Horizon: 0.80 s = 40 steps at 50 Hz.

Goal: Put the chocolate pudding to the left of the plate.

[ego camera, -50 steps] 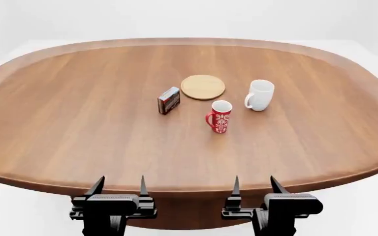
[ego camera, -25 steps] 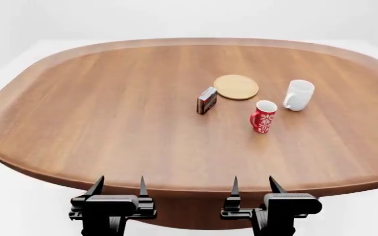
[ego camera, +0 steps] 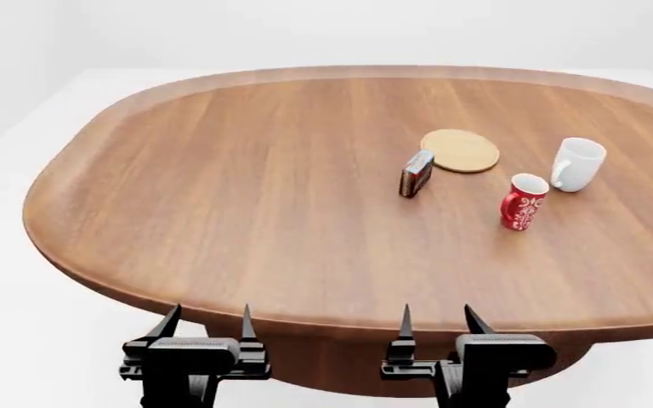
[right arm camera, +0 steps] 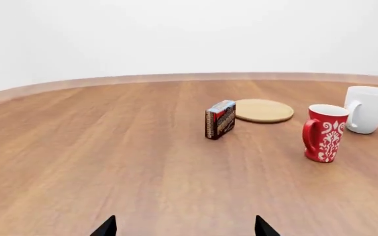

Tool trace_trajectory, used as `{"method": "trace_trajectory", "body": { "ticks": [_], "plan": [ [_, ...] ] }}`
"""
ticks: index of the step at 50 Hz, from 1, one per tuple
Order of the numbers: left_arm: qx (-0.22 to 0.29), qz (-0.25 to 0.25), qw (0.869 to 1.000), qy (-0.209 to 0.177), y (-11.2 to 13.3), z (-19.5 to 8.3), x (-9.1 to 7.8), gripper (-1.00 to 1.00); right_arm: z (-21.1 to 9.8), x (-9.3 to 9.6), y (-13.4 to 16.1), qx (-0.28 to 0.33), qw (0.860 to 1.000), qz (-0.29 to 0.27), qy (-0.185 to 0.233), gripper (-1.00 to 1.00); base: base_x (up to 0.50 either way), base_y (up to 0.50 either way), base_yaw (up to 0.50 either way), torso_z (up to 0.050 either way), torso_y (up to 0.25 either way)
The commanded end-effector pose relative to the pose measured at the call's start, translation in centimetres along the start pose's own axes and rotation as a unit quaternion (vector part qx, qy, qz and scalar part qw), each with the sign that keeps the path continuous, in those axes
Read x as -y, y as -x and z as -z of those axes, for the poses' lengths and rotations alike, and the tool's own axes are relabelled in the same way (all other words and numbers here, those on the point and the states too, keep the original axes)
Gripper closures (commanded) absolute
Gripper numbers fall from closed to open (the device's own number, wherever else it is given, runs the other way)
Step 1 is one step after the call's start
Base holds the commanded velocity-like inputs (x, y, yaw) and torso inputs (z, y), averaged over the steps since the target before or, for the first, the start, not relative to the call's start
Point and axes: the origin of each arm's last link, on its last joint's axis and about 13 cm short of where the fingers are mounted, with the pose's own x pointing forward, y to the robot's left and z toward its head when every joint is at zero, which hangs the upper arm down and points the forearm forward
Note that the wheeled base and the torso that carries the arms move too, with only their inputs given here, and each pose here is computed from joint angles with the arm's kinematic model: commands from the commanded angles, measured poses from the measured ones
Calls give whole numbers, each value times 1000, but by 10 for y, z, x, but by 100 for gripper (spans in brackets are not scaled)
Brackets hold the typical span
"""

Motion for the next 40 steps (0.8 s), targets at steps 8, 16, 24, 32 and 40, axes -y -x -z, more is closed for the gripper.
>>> {"method": "trace_trajectory", "body": {
  "ticks": [8,16,24,32,40],
  "plan": [
    [-3,2,1000,4,0,0,1,-100,-1,2,-1,-1,1000,15,-3,-100,0,0,0,0,0],
    [-6,7,1000,4,2,-12,1,-100,-13,4,2,-4,1000,7,-6,-100,0,0,0,0,0],
    [9,8,1000,11,11,-35,-1,-100,-30,7,7,-11,1000,-6,2,-100,53,-64,0,0,0],
    [14,8,1000,14,14,-42,-3,-100,-36,8,9,-16,1000,-16,7,-100,466,-277,0,0,0],
    [14,8,1000,15,14,-43,-3,-100,-40,9,11,-16,1000,-19,9,-100,500,-111,0,0,0]
  ]
}}
